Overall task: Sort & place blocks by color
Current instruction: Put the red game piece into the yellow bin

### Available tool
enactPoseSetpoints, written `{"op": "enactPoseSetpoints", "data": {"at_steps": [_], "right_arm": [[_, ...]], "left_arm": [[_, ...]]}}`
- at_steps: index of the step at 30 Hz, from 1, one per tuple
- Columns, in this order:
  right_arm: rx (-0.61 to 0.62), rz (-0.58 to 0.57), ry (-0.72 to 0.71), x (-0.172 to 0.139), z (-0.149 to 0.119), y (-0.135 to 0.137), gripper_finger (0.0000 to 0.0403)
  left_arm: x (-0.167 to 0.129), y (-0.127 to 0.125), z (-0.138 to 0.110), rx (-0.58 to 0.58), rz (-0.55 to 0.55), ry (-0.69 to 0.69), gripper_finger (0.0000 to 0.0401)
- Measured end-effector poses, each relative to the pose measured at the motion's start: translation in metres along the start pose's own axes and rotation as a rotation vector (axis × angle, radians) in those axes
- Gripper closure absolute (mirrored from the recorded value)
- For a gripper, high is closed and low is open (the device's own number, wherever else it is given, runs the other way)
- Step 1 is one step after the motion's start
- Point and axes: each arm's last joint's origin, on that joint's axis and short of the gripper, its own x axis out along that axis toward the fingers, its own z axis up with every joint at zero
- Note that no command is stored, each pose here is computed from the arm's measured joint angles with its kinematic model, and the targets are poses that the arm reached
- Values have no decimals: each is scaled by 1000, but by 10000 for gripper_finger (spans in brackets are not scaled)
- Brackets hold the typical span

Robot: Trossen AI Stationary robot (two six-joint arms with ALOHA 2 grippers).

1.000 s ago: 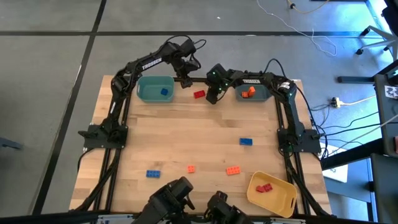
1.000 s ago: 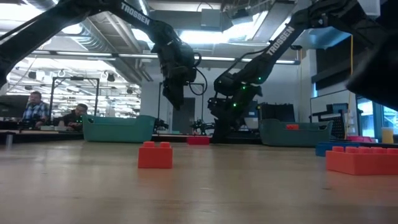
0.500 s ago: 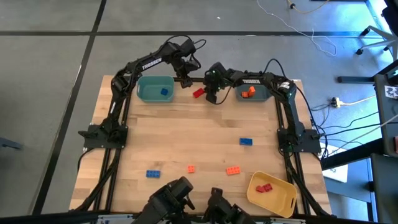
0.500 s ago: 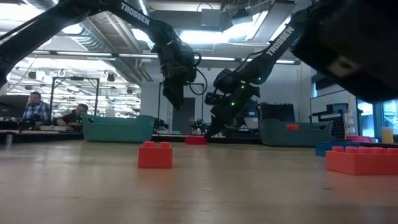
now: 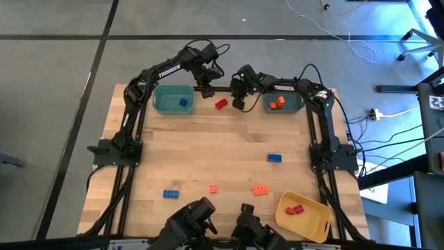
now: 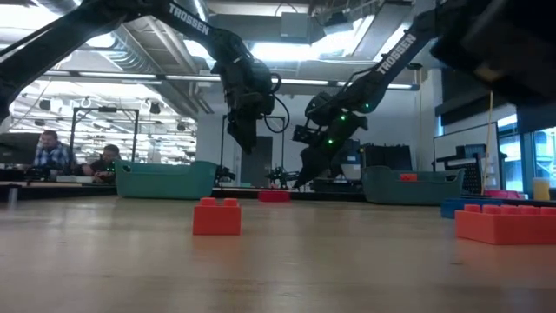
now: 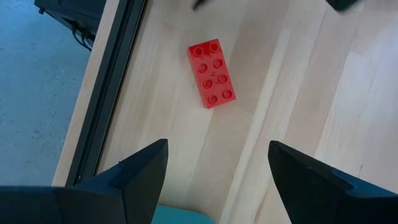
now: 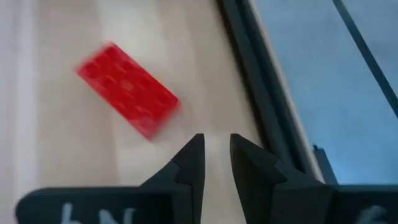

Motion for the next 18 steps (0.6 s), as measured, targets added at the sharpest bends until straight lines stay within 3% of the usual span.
{"op": "enactPoseSetpoints", "data": {"at_steps": [11, 18], "right_arm": [[12, 85, 21, 13, -13, -1, 324], [-1, 83, -20, 16, 7, -11, 328]], "left_arm": [[0, 0, 0, 1, 3, -2, 131], [0, 0, 0, 0, 7, -1, 131]]}}
